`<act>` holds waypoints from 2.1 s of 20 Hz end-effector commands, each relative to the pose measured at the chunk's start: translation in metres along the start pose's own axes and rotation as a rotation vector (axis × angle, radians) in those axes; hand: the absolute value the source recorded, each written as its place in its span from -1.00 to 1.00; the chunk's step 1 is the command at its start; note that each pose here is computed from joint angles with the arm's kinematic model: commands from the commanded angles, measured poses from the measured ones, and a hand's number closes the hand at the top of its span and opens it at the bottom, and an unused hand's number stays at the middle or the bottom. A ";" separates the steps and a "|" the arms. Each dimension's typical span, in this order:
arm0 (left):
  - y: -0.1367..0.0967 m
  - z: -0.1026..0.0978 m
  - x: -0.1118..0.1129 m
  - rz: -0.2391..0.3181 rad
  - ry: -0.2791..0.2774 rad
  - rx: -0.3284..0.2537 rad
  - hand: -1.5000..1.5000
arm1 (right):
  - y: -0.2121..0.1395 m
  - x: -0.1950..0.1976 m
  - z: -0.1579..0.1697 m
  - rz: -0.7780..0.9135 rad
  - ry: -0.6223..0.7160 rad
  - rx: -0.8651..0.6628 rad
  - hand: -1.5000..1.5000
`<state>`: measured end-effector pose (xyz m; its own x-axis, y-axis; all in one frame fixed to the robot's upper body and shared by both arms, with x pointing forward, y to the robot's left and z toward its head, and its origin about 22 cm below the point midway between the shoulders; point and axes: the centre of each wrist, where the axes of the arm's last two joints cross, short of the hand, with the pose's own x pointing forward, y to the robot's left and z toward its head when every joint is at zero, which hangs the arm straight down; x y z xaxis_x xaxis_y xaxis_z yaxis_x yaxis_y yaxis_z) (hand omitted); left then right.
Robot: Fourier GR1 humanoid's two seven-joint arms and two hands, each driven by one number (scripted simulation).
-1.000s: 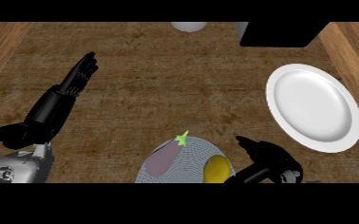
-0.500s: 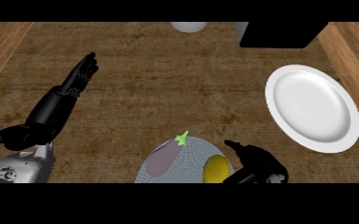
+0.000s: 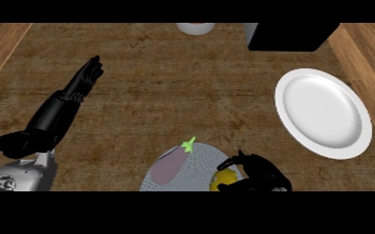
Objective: Pick the lemon from the placemat and place it in the plate
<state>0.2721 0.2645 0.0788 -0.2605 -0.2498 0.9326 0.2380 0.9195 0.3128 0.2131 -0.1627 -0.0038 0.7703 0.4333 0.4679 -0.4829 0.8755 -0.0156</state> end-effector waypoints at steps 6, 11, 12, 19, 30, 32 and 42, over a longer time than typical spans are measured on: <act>-0.007 -0.002 -0.003 0.003 0.027 -0.037 0.00 | 0.024 0.002 0.020 0.949 -0.185 -0.427 1.00; -0.002 0.003 -0.014 0.006 0.045 0.020 0.00 | 0.062 -0.024 0.024 1.158 -0.396 -0.686 1.00; 0.004 -0.002 -0.007 -0.020 0.040 0.033 0.00 | 0.070 -0.031 0.029 1.180 -0.432 -0.727 1.00; 0.010 0.005 -0.020 0.002 0.024 0.054 0.00 | 0.116 -0.058 0.087 1.091 -0.603 -0.958 1.00; -0.006 0.010 -0.011 -0.008 0.012 0.020 0.00 | 0.095 -0.060 0.156 0.946 -0.659 -1.216 1.00; -0.015 0.009 -0.009 0.005 0.020 0.039 0.00 | 0.077 -0.062 0.153 0.926 -0.664 -1.271 1.00; 0.001 0.003 -0.004 -0.004 -0.002 0.007 0.00 | 0.017 -0.032 0.146 0.793 -0.639 -1.343 1.00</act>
<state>0.2718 0.2682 0.0727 -0.2523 -0.2523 0.9342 0.2238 0.9240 0.3100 0.1007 -0.1727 0.1167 0.0211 0.9864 0.1632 0.2546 0.1525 -0.9549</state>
